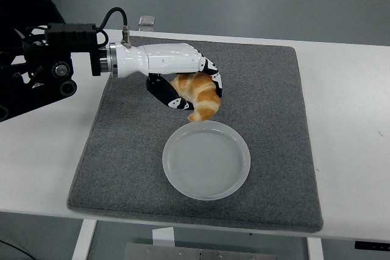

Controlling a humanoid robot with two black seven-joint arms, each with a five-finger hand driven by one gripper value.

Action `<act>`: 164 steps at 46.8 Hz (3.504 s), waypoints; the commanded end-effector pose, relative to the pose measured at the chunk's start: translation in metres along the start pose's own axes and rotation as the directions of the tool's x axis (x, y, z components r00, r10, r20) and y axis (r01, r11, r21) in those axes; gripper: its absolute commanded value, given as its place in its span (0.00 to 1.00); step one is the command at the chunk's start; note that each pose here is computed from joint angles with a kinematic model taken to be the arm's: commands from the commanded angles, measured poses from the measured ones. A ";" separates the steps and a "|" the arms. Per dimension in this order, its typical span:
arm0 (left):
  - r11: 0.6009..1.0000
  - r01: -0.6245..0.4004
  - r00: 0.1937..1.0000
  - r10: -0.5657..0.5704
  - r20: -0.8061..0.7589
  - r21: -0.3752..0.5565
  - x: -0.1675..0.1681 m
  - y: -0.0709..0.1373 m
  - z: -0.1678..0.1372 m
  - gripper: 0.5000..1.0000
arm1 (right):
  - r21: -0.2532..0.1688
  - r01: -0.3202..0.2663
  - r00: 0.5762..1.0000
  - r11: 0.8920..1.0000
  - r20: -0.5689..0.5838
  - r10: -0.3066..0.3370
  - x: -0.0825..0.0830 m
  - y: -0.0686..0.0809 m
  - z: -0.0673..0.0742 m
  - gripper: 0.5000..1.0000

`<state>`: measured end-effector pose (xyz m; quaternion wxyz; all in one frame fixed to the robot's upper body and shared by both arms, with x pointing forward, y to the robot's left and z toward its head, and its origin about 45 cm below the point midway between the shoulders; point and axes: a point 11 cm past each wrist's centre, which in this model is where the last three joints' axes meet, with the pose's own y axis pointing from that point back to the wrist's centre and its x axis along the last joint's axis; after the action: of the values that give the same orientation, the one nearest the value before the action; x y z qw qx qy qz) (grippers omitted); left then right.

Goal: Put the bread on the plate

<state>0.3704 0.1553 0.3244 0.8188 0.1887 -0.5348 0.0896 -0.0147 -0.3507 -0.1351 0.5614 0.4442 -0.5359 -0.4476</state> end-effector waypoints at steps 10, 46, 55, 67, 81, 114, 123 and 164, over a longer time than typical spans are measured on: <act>0.997 0.069 0.996 -0.068 0.057 -0.019 -0.036 -0.014 0.002 0.00 | 0.000 0.000 1.000 1.000 0.000 0.000 0.000 0.000 0.000 0.91; 0.995 0.095 0.993 -0.094 0.066 -0.015 -0.093 -0.030 -0.005 0.00 | 0.000 0.000 1.000 1.000 0.000 0.000 0.000 0.000 0.000 0.90; 0.995 0.101 0.993 -0.100 0.055 -0.009 -0.099 -0.029 -0.006 0.00 | 0.000 0.000 1.000 1.000 0.000 0.000 0.000 0.000 0.000 0.90; 0.994 0.105 0.994 -0.105 0.042 -0.006 -0.104 -0.027 -0.007 0.00 | 0.000 -0.001 1.000 1.000 0.000 0.001 0.000 0.000 0.000 0.90; 0.994 0.109 0.993 -0.109 0.040 -0.004 -0.107 -0.026 -0.007 0.00 | 0.000 0.000 1.000 1.000 0.000 0.000 0.000 0.000 0.000 0.90; 0.994 0.108 0.993 -0.109 0.039 0.008 -0.107 -0.025 -0.011 0.52 | 0.000 0.000 1.000 1.000 0.000 0.000 0.000 0.000 0.000 0.90; 0.994 0.109 0.993 -0.109 0.036 0.014 -0.108 -0.025 -0.013 0.69 | 0.000 0.000 1.000 1.000 0.000 0.000 0.000 0.000 0.000 0.90; 1.000 0.017 0.993 -0.016 -0.115 0.010 -0.094 -0.028 -0.011 1.00 | 0.000 -0.001 1.000 1.000 0.000 0.001 0.000 0.000 0.000 0.90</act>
<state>0.3484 0.1401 0.2246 0.8341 0.2024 -0.5071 0.0786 -0.0147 -0.3506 -0.1351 0.5613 0.4443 -0.5358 -0.4476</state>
